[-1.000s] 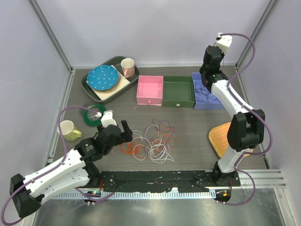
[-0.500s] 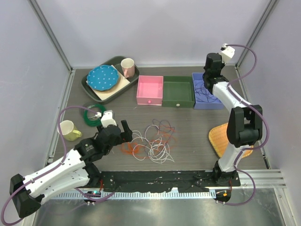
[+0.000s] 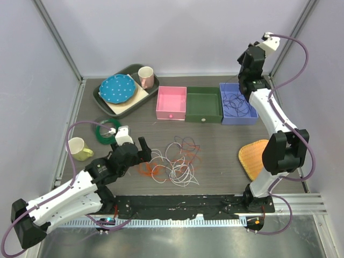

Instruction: Untangle the cables

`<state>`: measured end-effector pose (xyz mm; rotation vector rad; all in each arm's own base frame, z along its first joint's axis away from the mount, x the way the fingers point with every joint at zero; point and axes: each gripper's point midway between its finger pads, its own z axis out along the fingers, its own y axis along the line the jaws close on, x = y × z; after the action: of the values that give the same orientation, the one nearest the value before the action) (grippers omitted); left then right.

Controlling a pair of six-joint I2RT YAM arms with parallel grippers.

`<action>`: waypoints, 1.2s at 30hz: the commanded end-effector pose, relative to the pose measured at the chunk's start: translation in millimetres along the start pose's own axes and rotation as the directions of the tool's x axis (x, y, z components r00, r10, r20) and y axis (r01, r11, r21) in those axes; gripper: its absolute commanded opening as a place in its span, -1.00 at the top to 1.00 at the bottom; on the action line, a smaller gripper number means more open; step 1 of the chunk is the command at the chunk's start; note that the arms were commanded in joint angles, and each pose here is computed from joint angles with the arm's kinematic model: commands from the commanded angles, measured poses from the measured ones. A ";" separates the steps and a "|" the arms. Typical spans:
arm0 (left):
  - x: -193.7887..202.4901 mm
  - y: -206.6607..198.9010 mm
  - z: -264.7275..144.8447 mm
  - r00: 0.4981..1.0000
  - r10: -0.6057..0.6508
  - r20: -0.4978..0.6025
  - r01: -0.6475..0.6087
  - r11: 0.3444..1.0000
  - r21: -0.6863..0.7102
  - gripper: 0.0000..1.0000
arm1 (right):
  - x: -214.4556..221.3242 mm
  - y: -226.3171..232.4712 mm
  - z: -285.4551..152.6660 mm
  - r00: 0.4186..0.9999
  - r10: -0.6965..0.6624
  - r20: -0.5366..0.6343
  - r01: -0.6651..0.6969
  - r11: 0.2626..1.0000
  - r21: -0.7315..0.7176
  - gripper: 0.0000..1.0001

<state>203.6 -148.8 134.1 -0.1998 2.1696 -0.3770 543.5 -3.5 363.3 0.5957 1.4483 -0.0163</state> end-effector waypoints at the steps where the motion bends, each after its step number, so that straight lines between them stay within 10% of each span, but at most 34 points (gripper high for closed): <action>1: -11.7 -3.3 -1.3 0.998 -0.017 0.054 0.016 1.000 0.016 -1.00 | -17.9 15.4 -7.2 0.999 0.042 0.029 -0.040 0.996 -0.074 0.99; 36: -6.7 -4.1 4.1 0.999 -0.007 0.037 0.007 1.000 0.005 -1.00 | -127.4 19.8 -41.2 0.952 -0.203 0.229 0.209 0.978 -0.001 0.99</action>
<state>204.2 -149.4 132.8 -0.1993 2.1711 -0.3747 515.1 -1.0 437.4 0.3900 1.3818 -0.1681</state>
